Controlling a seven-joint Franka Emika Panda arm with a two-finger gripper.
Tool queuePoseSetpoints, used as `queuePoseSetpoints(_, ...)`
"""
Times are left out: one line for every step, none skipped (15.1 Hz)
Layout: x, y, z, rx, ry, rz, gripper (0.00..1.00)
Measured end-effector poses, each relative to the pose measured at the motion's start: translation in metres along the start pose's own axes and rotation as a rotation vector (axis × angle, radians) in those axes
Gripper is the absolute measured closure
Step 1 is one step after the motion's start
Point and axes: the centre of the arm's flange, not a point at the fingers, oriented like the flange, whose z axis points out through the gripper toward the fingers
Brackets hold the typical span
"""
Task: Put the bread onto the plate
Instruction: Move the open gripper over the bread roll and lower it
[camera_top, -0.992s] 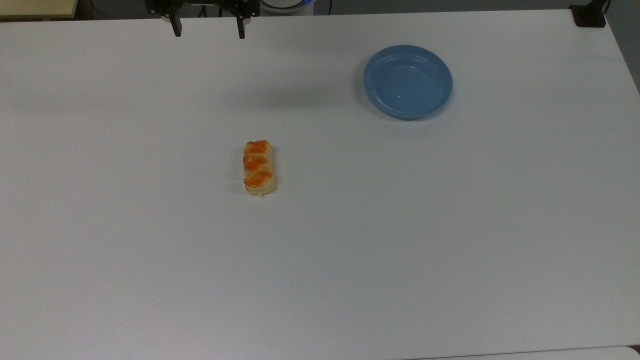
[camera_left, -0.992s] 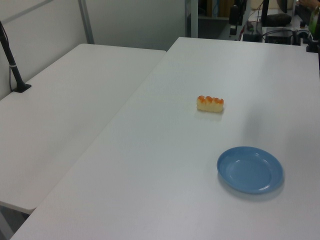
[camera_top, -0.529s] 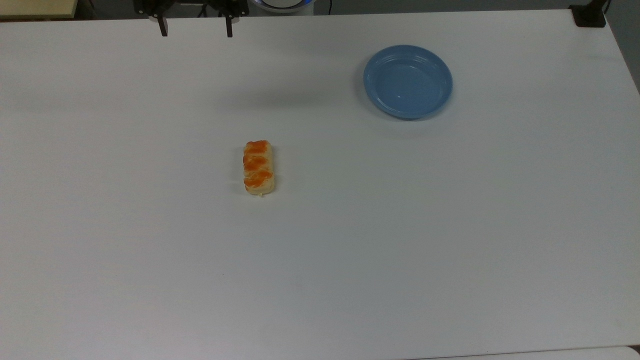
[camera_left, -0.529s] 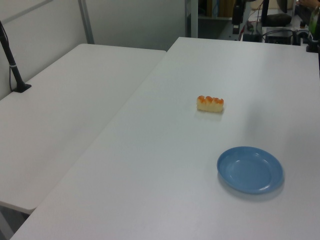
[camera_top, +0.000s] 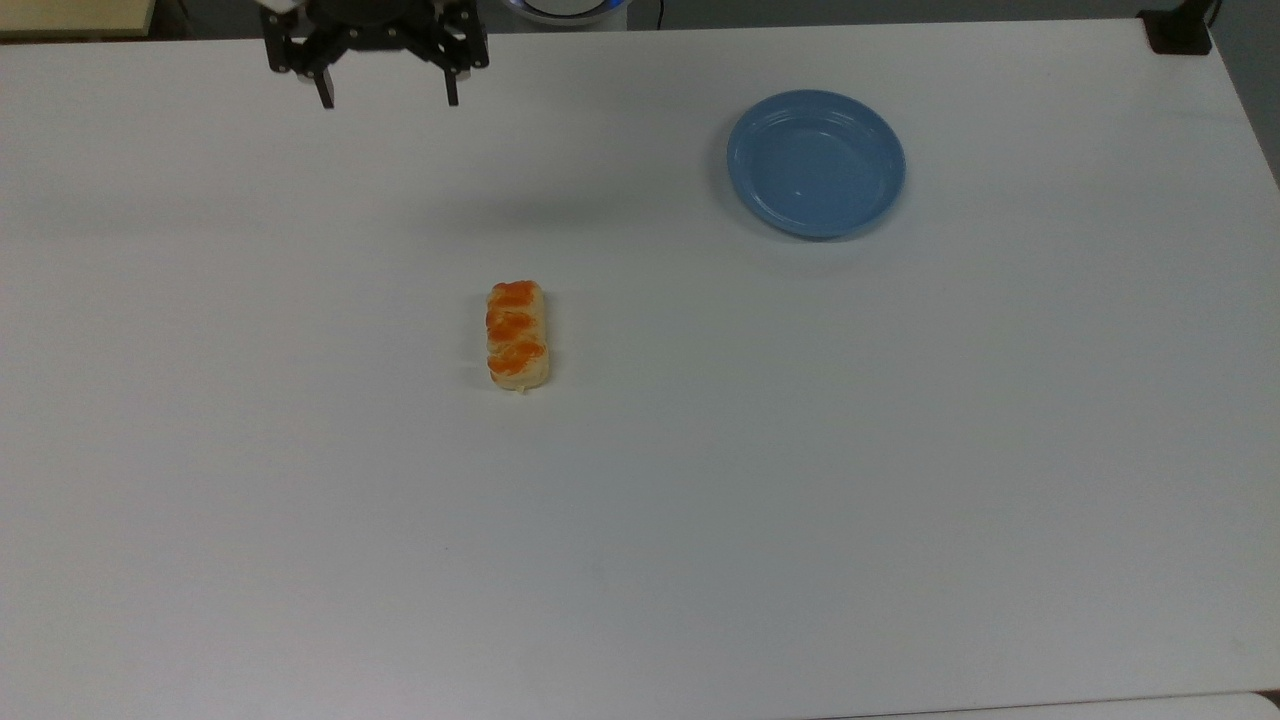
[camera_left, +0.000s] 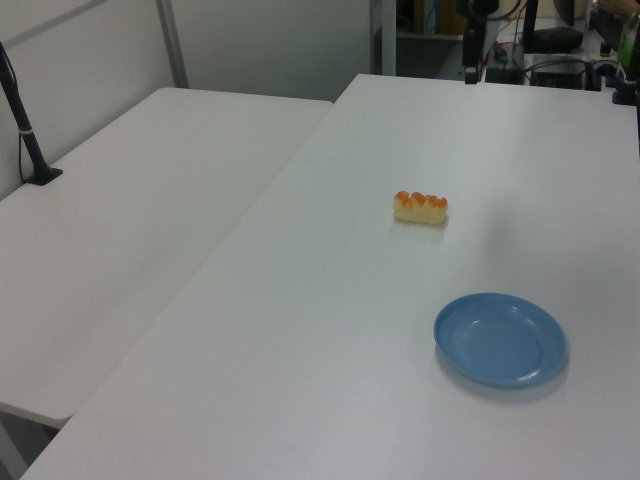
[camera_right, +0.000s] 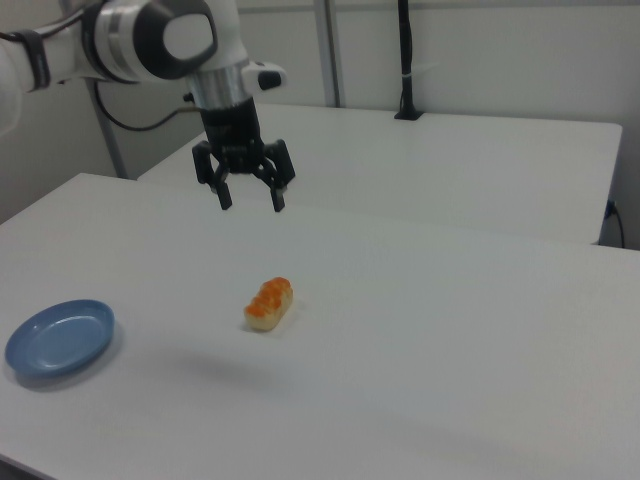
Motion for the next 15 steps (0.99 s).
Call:
queuePoseSetpoints(0.004,0.001,0.01,0.005,-0.016,-0.006,0.0)
queuePoseSetpoints(0.008,0.002,0.02,0.009,-0.03,-0.007,0.0)
queuePoseSetpoints(0.013,0.003,0.029,0.012,-0.035,-0.009,0.0)
queuePoseSetpoints(0.019,0.001,0.039,0.014,-0.031,-0.013,0.0)
queuePoseSetpoints(0.026,-0.001,0.049,0.014,-0.013,-0.007,0.0)
queuePoseSetpoints(0.032,-0.005,0.061,0.015,0.013,0.015,0.0)
queuePoseSetpoints(0.037,-0.009,0.073,0.014,0.036,0.036,0.0)
queuePoseSetpoints(0.041,-0.019,0.095,0.013,0.062,0.046,0.0)
queuePoseSetpoints(0.043,-0.025,0.108,0.014,0.081,0.047,0.0)
queuePoseSetpoints(0.044,-0.032,0.122,0.015,0.099,0.045,0.0)
queuePoseSetpoints(0.043,-0.037,0.135,0.017,0.104,0.043,0.0)
queuePoseSetpoints(0.041,-0.042,0.146,0.02,0.101,0.039,0.0)
queuePoseSetpoints(0.04,-0.046,0.154,0.022,0.093,0.033,0.0)
queuePoseSetpoints(0.039,-0.05,0.16,0.023,0.091,0.028,0.0)
queuePoseSetpoints(0.041,-0.055,0.166,0.024,0.099,0.022,0.0)
